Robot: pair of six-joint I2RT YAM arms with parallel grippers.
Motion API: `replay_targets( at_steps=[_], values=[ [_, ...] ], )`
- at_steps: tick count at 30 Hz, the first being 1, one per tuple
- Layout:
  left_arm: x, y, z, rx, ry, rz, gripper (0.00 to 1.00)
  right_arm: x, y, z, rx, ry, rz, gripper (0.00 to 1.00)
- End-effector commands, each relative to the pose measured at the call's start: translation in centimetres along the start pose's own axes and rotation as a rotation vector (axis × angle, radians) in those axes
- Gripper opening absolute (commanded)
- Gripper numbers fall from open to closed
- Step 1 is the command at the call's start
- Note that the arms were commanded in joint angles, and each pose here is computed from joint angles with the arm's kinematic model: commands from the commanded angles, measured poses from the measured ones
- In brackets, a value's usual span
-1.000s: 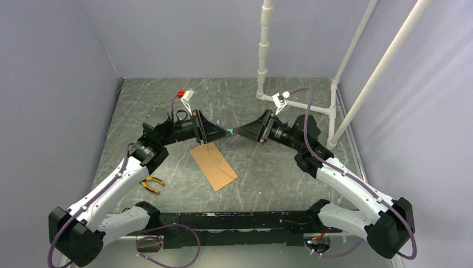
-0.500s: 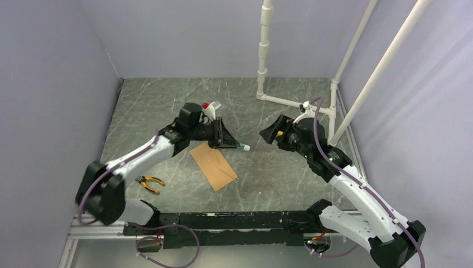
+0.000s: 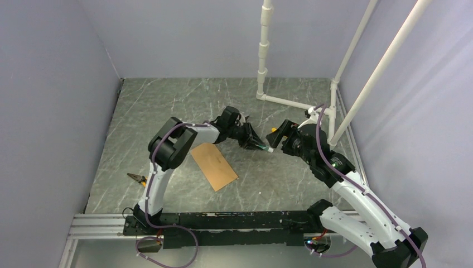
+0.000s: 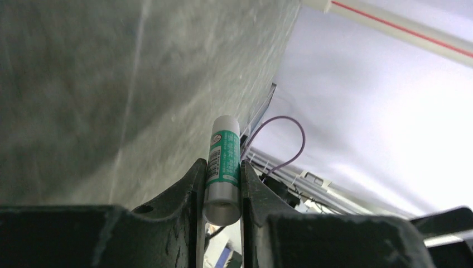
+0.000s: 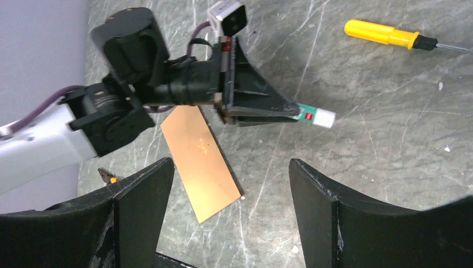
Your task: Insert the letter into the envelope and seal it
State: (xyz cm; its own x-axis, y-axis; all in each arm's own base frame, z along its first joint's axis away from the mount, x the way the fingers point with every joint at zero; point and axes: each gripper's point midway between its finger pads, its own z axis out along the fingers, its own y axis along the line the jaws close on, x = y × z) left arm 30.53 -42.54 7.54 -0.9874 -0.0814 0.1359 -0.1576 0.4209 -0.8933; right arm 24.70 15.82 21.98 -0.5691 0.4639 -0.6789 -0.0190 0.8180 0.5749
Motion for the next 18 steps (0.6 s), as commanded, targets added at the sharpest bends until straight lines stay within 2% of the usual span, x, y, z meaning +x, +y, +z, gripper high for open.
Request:
replay_targets(
  at_steps=[1, 4, 7, 10, 12, 14, 18],
  values=[
    [-1.5, -1.0, 2.6, 0.061, -0.021, -0.066, 0.12, -0.6, 0.4, -0.3, -0.018, -0.018, -0.015, 0.79],
    [-2.0, -0.1, 3.2, 0.02, -0.043, -0.071, 0.29, -0.3, 0.7, -0.3, -0.038, -0.004, -0.016, 0.79],
    [-2.6, 0.1, 3.5, -0.01, -0.056, -0.061, 0.41, 0.2, 0.8, -0.1, -0.051, 0.011, -0.014, 0.79],
    [-3.0, 0.0, 3.5, -0.038, -0.069, -0.043, 0.6, 0.4, 0.8, -0.1, -0.056, 0.023, -0.019, 0.78],
    [-3.2, -0.1, 3.4, -0.052, -0.081, -0.027, 0.68, 0.5, 0.8, -0.1, -0.053, 0.027, -0.023, 0.78],
    [-3.4, -0.2, 3.2, -0.067, -0.091, -0.02, 0.72, 0.5, 0.7, -0.2, -0.049, 0.028, -0.026, 0.78],
    [-3.3, -0.7, 2.8, -0.061, -0.098, -0.001, 0.73, 0.2, 0.6, -0.4, -0.045, 0.017, -0.026, 0.77]
  ],
)
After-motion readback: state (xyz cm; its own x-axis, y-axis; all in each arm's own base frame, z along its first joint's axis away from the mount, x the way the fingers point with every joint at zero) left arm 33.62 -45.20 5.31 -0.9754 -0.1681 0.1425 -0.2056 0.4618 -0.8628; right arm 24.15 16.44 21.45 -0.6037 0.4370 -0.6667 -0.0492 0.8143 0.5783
